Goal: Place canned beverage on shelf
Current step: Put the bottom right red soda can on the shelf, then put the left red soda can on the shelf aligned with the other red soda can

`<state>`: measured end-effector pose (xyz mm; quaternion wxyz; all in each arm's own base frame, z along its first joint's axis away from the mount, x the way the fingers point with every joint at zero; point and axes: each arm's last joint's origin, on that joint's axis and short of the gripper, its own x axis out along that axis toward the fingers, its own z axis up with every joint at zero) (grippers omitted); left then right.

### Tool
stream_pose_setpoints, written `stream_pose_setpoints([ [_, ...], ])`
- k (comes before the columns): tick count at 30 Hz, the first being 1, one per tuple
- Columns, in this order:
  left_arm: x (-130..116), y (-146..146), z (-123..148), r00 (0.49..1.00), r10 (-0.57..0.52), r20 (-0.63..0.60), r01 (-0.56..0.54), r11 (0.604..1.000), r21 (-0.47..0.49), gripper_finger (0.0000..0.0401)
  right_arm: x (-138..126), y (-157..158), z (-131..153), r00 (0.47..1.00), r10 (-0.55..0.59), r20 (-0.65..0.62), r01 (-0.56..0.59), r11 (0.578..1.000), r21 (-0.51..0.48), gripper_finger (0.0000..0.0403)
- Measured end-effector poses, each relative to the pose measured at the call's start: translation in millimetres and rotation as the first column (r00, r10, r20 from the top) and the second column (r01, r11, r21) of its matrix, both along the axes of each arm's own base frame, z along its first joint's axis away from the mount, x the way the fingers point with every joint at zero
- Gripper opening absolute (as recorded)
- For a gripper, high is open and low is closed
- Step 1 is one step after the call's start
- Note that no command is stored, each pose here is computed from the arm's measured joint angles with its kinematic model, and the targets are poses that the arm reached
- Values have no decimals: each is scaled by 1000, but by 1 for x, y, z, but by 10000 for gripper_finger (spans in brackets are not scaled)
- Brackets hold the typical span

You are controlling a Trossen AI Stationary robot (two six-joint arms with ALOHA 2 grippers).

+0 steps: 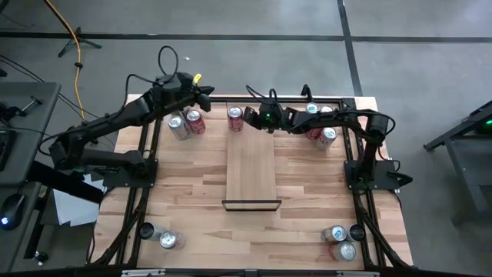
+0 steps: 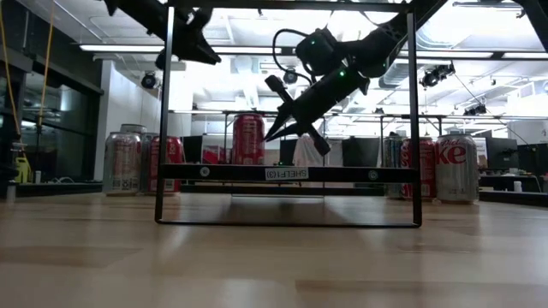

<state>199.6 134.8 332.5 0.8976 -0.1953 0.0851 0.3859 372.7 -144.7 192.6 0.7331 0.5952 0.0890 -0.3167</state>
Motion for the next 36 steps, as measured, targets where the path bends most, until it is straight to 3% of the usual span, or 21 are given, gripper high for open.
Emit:
stream_pose_setpoints([
  [5, -11, -11, 9, 995, -95, -21, 96, 995, 33, 0, -9, -4, 12, 996, 75, -56, -81, 992, -94, 0],
  [9, -20, -21, 14, 978, -211, -10, 211, 977, 26, 0, -28, -10, 42, 979, 167, -116, -191, 951, -243, 0],
  [15, -32, -30, 13, 966, -252, -58, 252, 968, -8, 18, -77, 0, 110, 932, 260, -254, -358, 778, -516, 0],
  [20, -32, -30, 9, 957, -267, -110, 268, 963, -8, 71, -124, 23, 156, 907, 277, -317, -420, 640, -643, 2],
  [23, -27, -30, 7, 950, -291, -114, 291, 957, -12, 112, -149, 36, 171, 897, 268, -352, -441, 599, -668, 17],
  [28, -21, -36, 7, 923, -363, -127, 366, 930, 2, 179, -177, 48, 182, 887, 216, -408, -452, 582, -676, 101],
  [33, -20, -41, 15, 909, -391, -141, 398, 917, 19, 239, -184, 49, 184, 916, 136, -379, -371, 648, -665, 231],
  [36, -21, -36, 22, 913, -360, -190, 362, 932, -26, 269, -184, 48, 184, 914, 101, -392, -359, 651, -669, 299],
])
